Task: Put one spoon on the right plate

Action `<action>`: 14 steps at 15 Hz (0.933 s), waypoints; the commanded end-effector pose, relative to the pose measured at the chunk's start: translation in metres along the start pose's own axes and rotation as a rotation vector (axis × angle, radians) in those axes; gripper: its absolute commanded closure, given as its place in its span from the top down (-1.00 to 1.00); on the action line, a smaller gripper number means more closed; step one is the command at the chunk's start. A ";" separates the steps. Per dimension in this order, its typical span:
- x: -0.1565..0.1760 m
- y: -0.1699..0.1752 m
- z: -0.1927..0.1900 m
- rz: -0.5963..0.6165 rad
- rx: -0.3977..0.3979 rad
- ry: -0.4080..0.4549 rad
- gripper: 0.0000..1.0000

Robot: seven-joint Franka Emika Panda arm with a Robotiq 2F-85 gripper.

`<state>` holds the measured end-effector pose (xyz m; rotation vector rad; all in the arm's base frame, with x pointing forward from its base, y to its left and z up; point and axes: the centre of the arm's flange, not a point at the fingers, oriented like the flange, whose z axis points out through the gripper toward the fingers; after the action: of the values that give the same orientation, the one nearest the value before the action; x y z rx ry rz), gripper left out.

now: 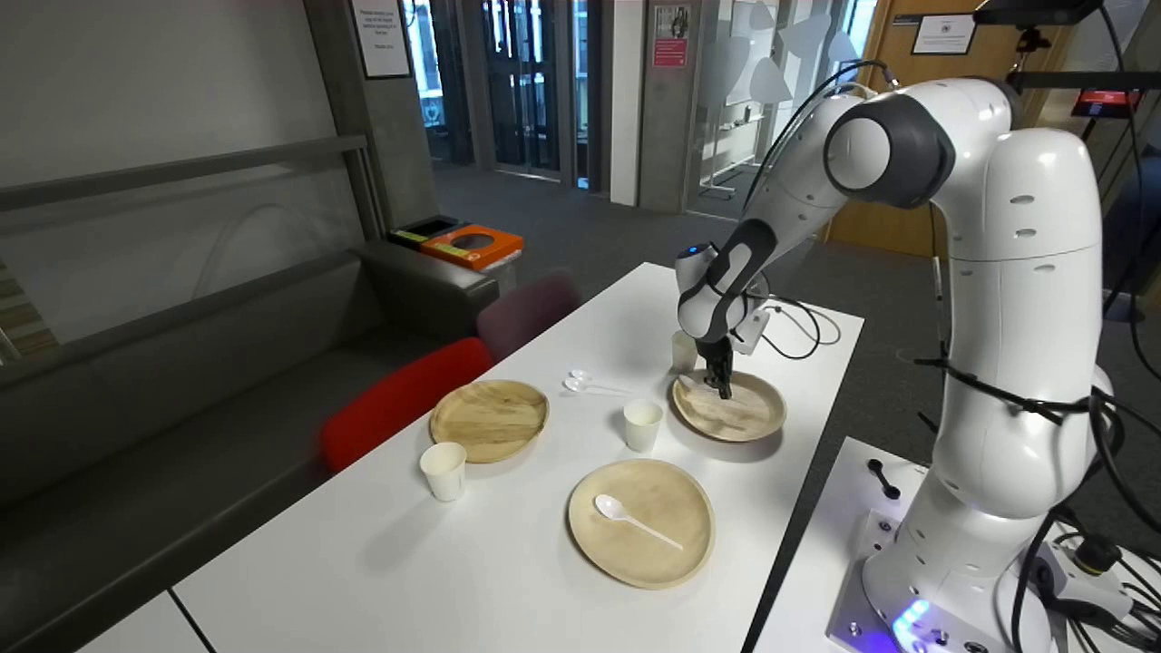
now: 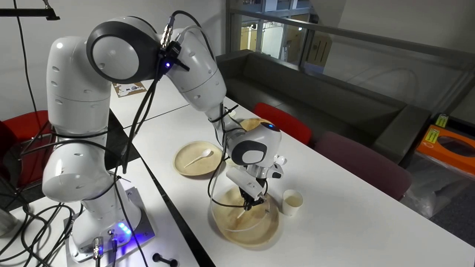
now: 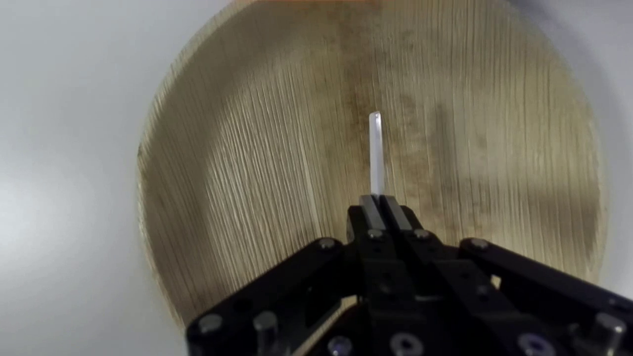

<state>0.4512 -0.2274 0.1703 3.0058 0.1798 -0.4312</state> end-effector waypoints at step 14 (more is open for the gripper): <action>-0.032 0.012 0.023 -0.127 0.032 0.059 -0.98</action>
<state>0.4205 -0.2469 0.1554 3.0353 0.3194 -0.3974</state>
